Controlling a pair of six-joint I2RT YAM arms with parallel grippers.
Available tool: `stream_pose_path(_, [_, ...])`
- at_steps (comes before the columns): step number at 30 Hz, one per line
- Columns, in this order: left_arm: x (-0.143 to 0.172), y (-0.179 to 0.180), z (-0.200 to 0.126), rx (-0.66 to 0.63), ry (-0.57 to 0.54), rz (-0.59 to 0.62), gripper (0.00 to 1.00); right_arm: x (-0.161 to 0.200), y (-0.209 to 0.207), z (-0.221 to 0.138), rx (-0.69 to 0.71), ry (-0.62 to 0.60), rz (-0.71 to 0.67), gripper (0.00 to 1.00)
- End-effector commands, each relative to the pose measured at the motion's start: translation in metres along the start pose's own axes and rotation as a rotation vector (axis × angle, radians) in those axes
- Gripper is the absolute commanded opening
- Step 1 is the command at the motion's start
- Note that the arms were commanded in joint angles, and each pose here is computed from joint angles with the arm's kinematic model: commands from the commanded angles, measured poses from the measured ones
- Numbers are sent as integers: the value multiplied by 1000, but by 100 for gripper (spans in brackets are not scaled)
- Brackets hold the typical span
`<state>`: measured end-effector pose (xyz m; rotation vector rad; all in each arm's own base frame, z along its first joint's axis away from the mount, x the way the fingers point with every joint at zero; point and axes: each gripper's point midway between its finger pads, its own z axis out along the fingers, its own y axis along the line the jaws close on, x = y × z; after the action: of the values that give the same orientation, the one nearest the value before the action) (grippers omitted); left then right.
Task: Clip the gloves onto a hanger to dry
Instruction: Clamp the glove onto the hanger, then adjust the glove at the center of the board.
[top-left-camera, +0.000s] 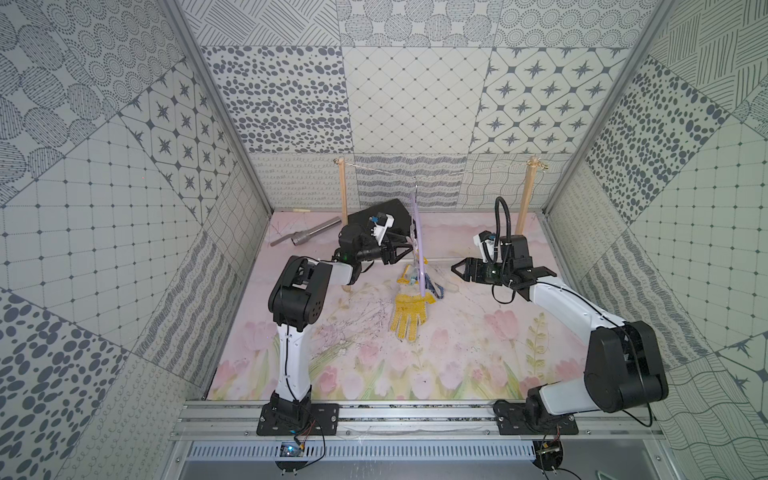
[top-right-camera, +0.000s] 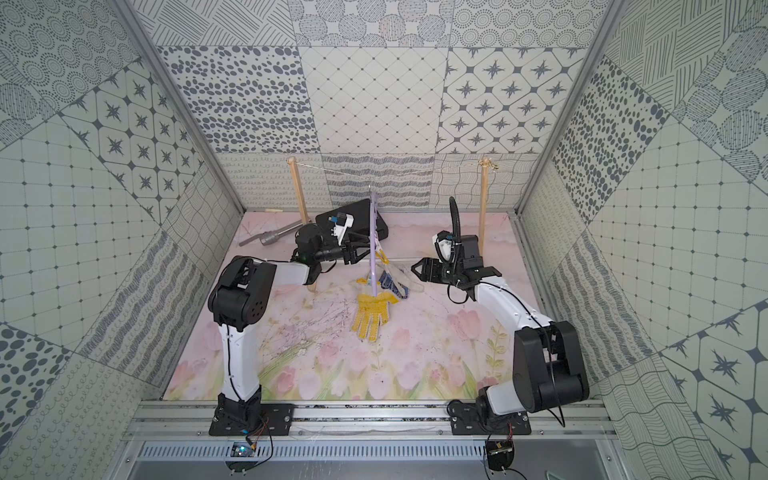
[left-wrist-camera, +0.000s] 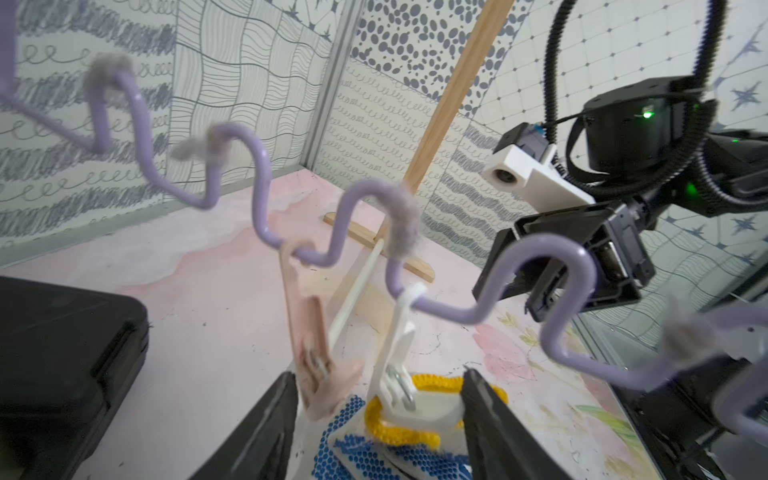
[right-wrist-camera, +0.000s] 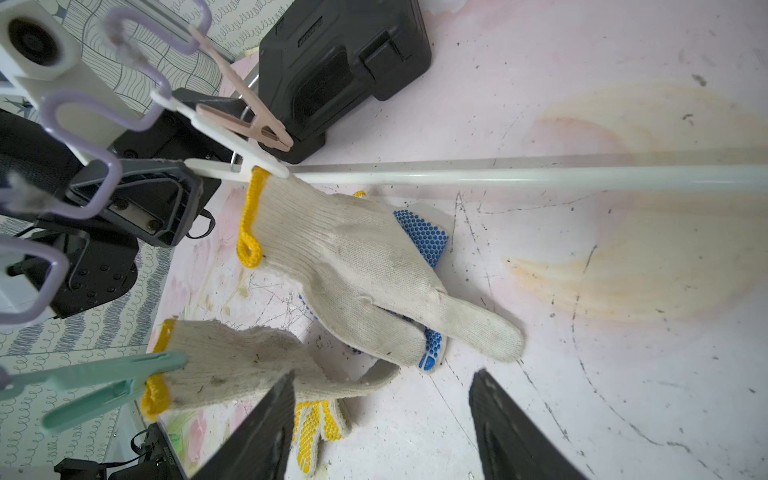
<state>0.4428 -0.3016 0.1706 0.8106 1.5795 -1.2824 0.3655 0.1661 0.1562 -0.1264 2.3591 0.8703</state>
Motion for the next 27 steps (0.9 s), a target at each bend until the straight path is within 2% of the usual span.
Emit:
stream_pose_path(1, [17,34,-24,-298,83,23,65,-10,8,-8,-9,-56,-20,68])
stream_pose_path(9, [23,27,-67,-586,144,-38,65,1,8,-18,4,-57,-19,65])
stream_pose_path(15, [31,12,-99,-767,229,-143,66,20,0,-24,40,-27,-2,62])
stream_pose_path(20, [42,-4,-103,-832,296,-146,67,39,-5,-32,66,-3,12,61])
stream_pose_path(27, [43,-24,-113,-854,247,-197,66,67,-13,-46,120,50,37,60])
